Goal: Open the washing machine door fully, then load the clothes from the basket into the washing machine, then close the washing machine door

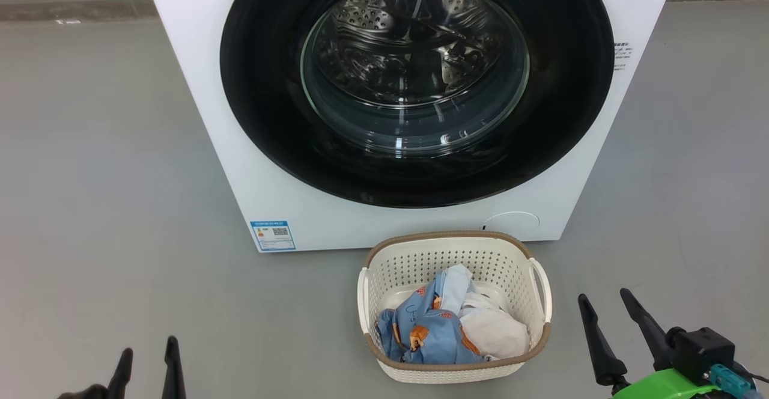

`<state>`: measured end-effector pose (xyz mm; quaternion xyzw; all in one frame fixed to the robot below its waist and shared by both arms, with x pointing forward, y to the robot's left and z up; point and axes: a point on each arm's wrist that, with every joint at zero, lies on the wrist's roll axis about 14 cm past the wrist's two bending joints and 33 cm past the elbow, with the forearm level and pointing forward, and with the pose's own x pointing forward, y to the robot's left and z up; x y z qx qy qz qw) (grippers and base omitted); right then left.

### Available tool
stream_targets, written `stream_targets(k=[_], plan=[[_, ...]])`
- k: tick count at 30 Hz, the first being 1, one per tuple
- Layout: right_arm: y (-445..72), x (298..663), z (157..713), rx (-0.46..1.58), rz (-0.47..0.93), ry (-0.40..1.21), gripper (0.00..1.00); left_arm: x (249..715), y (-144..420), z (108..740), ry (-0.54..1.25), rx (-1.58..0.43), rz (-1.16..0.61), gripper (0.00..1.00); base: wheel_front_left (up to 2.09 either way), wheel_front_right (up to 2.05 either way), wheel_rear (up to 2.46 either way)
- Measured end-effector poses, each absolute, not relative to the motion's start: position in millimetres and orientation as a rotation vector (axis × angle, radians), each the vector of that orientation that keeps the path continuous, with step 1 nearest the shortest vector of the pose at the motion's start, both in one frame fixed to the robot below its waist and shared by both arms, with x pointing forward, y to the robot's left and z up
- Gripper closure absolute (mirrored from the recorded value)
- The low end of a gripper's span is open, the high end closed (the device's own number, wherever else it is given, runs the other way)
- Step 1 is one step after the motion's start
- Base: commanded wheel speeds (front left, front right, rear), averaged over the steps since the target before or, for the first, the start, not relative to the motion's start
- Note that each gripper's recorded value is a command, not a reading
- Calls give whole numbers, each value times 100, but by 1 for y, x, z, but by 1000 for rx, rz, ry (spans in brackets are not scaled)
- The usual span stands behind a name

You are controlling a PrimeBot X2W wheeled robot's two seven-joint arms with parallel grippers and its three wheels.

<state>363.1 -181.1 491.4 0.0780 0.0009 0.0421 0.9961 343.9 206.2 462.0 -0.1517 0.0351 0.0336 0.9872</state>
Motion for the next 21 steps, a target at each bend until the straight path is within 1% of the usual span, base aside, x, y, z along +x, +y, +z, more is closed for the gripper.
stream_targets(k=[16,21], plan=[[-181,363,500,-36,105,-45,0,340,208,461,66,-122,45,0,0,0,0],[-183,364,501,-64,103,-52,0,340,208,461,64,-96,39,0,0,0,0]])
